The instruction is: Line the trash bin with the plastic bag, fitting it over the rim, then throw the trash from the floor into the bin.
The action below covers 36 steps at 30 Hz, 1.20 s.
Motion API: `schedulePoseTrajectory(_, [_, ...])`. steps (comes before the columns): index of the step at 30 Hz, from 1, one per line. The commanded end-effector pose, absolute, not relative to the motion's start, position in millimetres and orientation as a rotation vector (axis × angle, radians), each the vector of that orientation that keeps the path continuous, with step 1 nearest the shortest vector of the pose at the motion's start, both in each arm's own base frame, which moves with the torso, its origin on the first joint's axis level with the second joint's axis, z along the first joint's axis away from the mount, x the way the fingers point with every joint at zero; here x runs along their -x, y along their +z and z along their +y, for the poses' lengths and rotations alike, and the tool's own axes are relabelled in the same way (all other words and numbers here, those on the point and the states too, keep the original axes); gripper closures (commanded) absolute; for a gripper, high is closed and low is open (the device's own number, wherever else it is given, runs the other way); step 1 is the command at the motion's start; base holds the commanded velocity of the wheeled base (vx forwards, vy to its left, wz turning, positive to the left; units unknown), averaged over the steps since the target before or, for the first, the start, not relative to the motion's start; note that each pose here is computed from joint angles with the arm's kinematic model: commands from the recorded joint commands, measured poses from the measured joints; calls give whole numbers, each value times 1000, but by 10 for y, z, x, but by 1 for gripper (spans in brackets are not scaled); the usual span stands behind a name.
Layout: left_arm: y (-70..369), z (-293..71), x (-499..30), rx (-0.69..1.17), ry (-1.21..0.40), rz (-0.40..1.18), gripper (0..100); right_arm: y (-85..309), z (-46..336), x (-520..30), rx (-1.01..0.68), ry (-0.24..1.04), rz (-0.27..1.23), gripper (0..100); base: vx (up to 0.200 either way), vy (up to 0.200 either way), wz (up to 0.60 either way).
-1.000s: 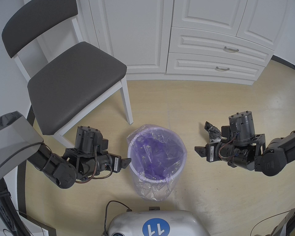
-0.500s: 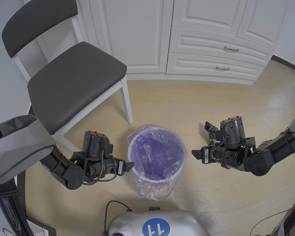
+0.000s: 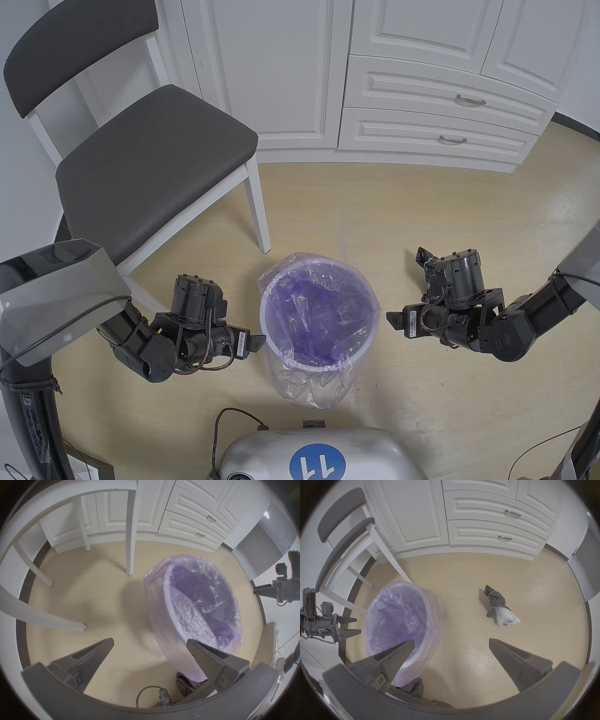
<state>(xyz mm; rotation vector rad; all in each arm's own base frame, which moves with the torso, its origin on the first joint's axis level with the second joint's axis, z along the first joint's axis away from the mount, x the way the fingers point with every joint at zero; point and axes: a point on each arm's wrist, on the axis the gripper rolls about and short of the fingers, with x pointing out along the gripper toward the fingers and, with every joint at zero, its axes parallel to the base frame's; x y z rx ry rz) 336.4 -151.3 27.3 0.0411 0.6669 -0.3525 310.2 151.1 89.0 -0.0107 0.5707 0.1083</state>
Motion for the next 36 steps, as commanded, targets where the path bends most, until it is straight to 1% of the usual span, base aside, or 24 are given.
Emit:
schedulePoseTrajectory(1, [137, -1437, -3427, -34, -338, 693, 0, 820, 1498, -3121, 20, 102, 591, 0, 0, 0, 0])
schedulePoseTrajectory(7, [-86, -1385, -3542, 25, -390, 657, 0, 765, 1483, -3135, 26, 126, 610, 0, 0, 0, 0])
schedulePoseTrajectory(10, [-200, -1411, -3603, 66, -395, 619, 0, 728, 1486, -3142, 28, 124, 620, 0, 0, 0, 0])
schedulePoseTrajectory(13, [-290, -1408, -3663, 75, -384, 619, 0, 698, 1486, -3179, 27, 119, 623, 0, 0, 0, 0])
schedulePoseTrajectory(17, [-238, -1289, -3705, 90, -358, 595, 0, 674, 1471, -3208, 24, 113, 628, 0, 0, 0, 0])
schedulePoseTrajectory(19, [-101, -1278, -3690, 110, -359, 561, 0, 677, 1472, -3210, 25, 113, 626, 0, 0, 0, 0])
schedulePoseTrajectory(22, [2, -1295, -3646, 149, -361, 549, 0, 699, 1475, -3204, 23, 115, 620, 0, 0, 0, 0])
schedulePoseTrajectory(31, [38, -1298, -3637, 160, -367, 513, 0, 803, 1449, -3162, 14, 116, 598, 0, 0, 0, 0])
schedulePoseTrajectory(36, [145, -1277, -3594, 165, -371, 484, 0, 808, 1448, -3161, 13, 116, 596, 0, 0, 0, 0])
